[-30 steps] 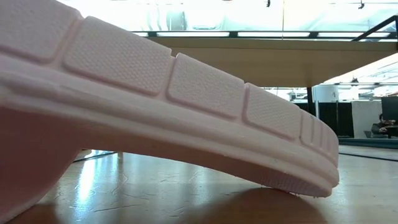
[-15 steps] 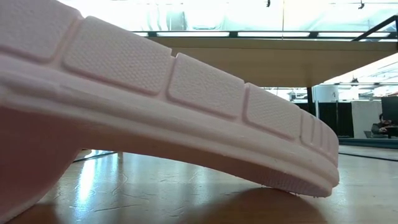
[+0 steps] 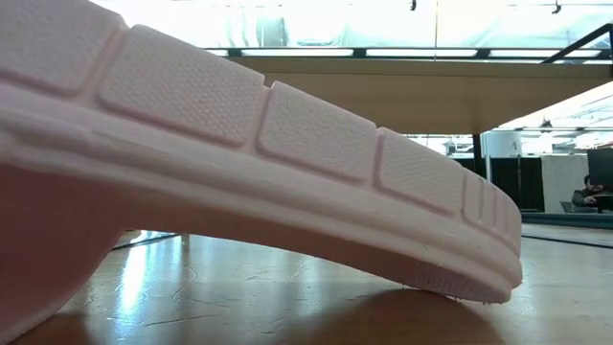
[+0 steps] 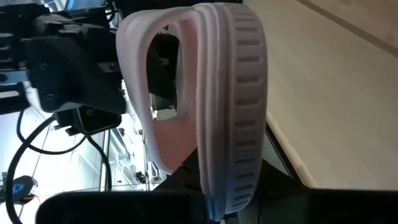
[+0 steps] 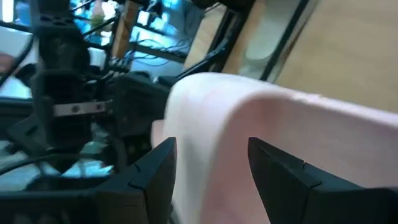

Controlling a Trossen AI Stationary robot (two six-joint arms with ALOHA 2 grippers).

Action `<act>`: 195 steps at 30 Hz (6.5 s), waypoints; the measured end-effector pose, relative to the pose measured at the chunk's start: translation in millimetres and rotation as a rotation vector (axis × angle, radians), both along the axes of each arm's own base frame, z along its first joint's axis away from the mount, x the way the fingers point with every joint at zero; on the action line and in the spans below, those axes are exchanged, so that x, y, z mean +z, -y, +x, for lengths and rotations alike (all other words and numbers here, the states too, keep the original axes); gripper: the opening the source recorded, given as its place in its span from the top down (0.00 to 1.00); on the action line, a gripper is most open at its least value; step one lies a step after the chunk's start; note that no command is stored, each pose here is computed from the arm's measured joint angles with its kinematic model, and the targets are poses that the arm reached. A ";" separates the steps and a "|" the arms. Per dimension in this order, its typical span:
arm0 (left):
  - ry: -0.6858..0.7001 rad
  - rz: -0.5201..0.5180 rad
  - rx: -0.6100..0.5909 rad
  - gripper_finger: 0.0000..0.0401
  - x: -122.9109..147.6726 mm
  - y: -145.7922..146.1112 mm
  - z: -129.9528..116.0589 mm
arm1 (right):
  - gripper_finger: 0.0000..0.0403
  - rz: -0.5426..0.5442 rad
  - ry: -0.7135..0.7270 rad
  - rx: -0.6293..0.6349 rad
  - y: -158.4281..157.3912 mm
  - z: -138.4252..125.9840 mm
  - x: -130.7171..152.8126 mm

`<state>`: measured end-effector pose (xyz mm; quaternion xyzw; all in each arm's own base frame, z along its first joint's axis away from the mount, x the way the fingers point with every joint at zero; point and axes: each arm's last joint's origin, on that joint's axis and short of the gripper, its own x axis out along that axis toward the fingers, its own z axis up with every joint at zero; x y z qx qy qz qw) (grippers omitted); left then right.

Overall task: Pick and place slides into the shelf
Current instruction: Put the right pink slide on the shelf

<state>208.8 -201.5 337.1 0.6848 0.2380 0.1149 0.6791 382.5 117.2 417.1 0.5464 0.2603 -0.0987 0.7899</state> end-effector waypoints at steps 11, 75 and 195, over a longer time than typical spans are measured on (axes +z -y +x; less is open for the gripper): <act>0.073 -0.085 0.047 0.78 -3.8 -1.1 -0.5 | 0.83 -0.016 -0.001 0.012 -0.3 0.0 -0.5; 0.343 -0.483 0.125 0.57 -21.2 1.7 -12.3 | 0.97 -0.090 -0.074 -0.962 -20.0 -15.8 -122.8; -0.112 -1.549 0.421 1.00 -7.9 -188.7 125.4 | 0.97 -0.263 -0.800 -0.299 31.7 -102.1 -99.9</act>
